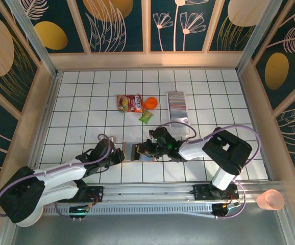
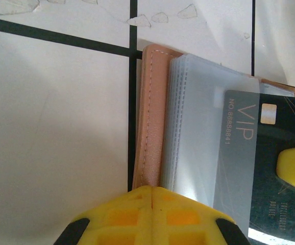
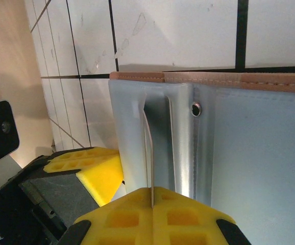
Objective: Put the credit cards into the card holder
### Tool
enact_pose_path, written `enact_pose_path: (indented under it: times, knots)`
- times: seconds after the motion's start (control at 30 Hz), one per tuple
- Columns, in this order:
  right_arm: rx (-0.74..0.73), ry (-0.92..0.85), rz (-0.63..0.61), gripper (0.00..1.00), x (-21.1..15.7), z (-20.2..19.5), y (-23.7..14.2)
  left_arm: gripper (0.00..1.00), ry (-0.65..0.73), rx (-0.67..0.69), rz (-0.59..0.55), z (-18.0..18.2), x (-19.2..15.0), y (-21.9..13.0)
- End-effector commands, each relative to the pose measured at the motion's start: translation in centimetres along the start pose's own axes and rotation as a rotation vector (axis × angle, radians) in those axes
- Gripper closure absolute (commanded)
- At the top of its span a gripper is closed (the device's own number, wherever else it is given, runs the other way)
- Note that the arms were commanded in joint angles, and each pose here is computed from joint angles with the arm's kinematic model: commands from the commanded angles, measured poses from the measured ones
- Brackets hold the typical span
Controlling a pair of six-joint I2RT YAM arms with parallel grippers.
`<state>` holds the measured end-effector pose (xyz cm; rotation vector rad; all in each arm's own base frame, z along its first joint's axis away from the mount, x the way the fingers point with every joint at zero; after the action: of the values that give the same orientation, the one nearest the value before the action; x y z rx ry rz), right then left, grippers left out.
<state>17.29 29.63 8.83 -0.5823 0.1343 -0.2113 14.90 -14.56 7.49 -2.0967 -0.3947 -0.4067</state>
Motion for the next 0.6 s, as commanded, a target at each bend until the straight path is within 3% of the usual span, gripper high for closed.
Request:
enact_pose_path:
  times: [0.0, 0.57]
  knots:
    - [-0.063, 0.006, -0.053, 1.0, 0.3, -1.2, 0.2, 0.97, 0.004, 0.01, 0.025, 0.5, -0.7, 0.1]
    - [-0.029, -0.032, 0.019, 1.0, -0.7, -0.5, 1.3, 0.98, 0.003, 0.011, 0.027, 0.5, -0.6, 0.2]
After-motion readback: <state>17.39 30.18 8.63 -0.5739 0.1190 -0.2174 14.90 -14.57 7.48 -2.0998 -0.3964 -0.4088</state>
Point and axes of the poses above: each hand's point on the last joint's axis, 136 mm out from that joint toward the fingers, its own y axis out along the fingers, its own z axis along the line the jaws close on, x = y × z, the point moved 8 cm from there along -y, back along the fingers, and after that the axes turned 10 degrees about y, right-handed, at the moved point
